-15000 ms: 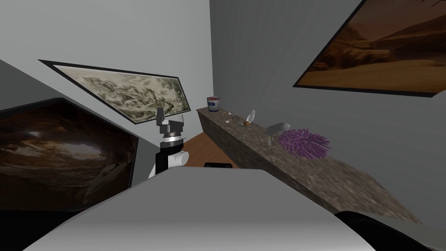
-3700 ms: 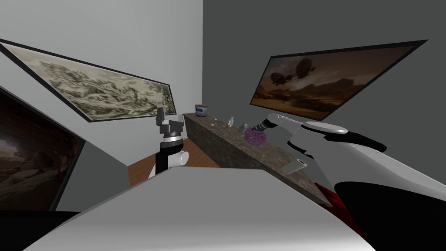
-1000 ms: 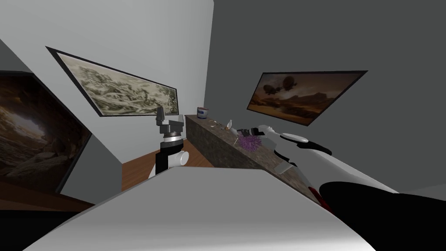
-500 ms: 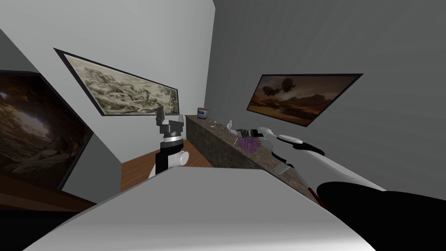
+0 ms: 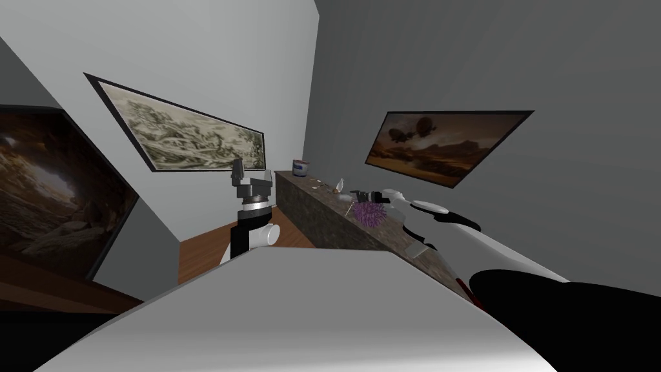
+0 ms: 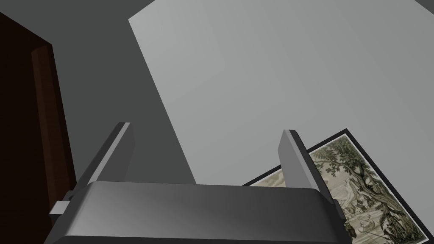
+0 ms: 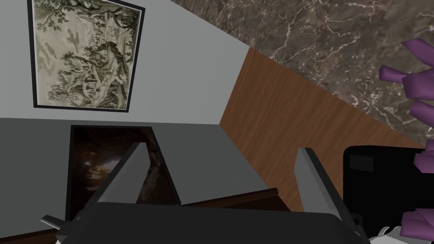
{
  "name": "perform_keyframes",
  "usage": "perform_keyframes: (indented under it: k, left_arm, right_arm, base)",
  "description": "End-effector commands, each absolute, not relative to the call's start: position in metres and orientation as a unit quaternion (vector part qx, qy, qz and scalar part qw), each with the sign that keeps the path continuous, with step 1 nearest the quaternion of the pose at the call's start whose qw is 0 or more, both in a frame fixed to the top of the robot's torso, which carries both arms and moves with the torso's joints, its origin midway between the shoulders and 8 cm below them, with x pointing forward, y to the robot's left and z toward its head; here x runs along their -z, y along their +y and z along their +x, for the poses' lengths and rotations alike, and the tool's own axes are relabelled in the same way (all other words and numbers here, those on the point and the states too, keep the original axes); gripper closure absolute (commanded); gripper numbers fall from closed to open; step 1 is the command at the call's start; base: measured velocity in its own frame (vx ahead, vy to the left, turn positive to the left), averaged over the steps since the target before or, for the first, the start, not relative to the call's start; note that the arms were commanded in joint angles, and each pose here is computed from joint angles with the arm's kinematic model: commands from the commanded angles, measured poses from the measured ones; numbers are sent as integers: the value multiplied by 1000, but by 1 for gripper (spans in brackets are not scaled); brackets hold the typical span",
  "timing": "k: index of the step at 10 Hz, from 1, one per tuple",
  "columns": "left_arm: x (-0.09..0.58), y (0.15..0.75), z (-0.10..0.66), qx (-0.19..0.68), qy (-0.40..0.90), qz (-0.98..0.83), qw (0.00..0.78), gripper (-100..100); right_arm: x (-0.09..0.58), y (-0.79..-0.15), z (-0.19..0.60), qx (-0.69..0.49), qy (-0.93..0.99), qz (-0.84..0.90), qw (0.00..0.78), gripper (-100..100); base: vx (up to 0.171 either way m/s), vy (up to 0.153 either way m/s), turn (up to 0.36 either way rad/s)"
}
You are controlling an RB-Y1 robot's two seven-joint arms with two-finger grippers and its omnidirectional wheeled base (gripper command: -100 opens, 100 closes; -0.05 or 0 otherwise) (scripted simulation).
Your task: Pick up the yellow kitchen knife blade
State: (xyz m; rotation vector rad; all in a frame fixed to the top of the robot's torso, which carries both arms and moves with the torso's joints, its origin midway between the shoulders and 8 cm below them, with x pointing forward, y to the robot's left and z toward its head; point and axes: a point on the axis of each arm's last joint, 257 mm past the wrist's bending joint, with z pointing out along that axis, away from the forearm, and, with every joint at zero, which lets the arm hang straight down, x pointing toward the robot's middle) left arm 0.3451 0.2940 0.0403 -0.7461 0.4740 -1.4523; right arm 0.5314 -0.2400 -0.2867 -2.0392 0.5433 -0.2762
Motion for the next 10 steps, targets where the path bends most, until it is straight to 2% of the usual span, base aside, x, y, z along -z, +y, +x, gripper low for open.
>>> perform_keyframes:
  k: [1,2,10]
  left_arm:
    - [-40,294,345,642,209,-330,660,0]
    - [-40,294,345,642,209,-330,660,0]
    - [-40,294,345,642,209,-330,660,0]
  right_arm:
    - [287,-236,530,111,221,-837,487,-100]
    - [304,-226,518,93,244,-822,506,-100]
    - [303,-213,519,85,310,-755,572,-100]
  base:
    - [0,0,0]
    - [-3,-25,27]
    - [-1,-13,12]
